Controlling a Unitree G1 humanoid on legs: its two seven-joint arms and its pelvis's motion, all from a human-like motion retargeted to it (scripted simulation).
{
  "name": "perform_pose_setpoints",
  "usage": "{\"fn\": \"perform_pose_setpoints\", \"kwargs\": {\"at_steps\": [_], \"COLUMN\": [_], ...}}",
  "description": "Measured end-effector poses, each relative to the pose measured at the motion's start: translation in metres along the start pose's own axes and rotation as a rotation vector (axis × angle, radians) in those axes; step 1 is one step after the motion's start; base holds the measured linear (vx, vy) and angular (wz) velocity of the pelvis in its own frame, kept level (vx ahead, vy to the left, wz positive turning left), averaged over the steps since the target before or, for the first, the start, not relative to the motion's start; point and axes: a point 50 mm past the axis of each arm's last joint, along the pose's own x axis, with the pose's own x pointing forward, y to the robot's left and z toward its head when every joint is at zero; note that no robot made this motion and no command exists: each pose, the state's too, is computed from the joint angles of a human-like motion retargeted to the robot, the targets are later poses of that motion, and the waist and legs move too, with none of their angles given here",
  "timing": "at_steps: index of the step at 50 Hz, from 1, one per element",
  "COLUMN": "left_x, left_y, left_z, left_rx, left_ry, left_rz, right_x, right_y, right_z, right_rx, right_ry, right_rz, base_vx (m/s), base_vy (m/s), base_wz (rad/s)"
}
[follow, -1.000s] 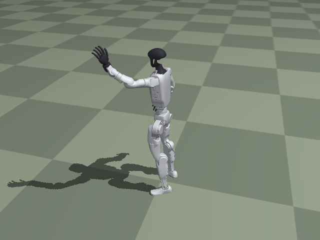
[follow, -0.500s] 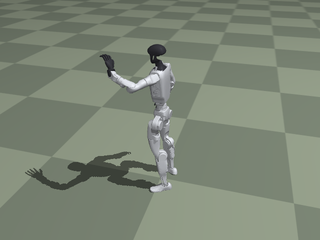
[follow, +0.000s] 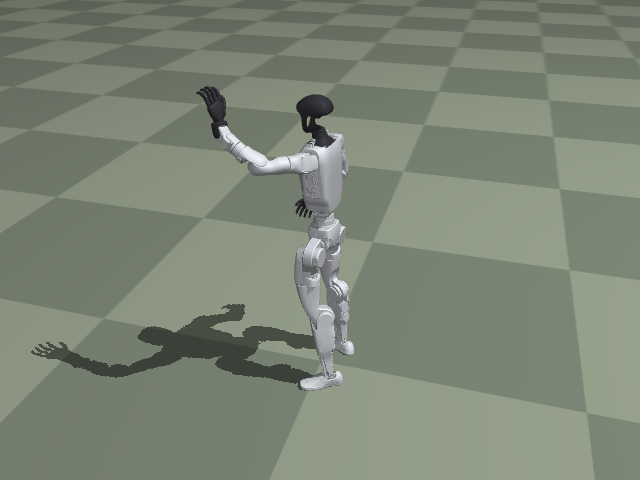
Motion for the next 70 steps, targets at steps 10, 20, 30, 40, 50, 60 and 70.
{"fn": "perform_pose_setpoints", "kwargs": {"at_steps": [10, 20, 30, 40, 50, 60, 70], "left_x": [-0.073, -0.149, -0.049, 0.037, 0.012, 0.048, 0.037], "left_y": [0.035, -0.026, 0.01, 0.036, -0.001, 0.018, 0.001], "left_z": [-0.13, -0.12, -0.095, -0.04, -0.023, -0.012, 0.04], "left_rx": [0.071, 0.045, -0.068, 0.02, -0.063, -0.007, -0.253], "left_ry": [0.805, 0.805, 0.646, 0.273, 0.148, 0.143, -0.12], "left_rz": [0.159, -0.241, 0.105, 0.037, -0.723, -0.126, -0.249], "right_x": [-0.008, -0.028, -0.025, -0.006, -0.004, -0.015, -0.026], "right_y": [-0.003, 0.017, -0.008, -0.022, -0.01, -0.002, -0.001], "right_z": [-0.035, -0.073, -0.074, -0.031, -0.011, -0.051, -0.069], "right_rx": [0.06, 0.063, 0.016, 0.004, 0.066, 0.067, 0.094], "right_ry": [0.181, 0.331, 0.33, 0.142, 0.075, 0.23, 0.284], "right_rz": [-0.055, 0.068, 0.033, 0.029, 0.098, 0.102, 0.108], "base_vx": [0.0, 0.0, 0.0, 0.0, 0.0, 0.0, 0.0], "base_vy": [0.0, 0.03, -0.01, -0.02, 0.0, 0.0, 0.0], "base_wz": [0.0, 0.22, -0.02, -0.1, 0.0, 0.0, -0.04]}}
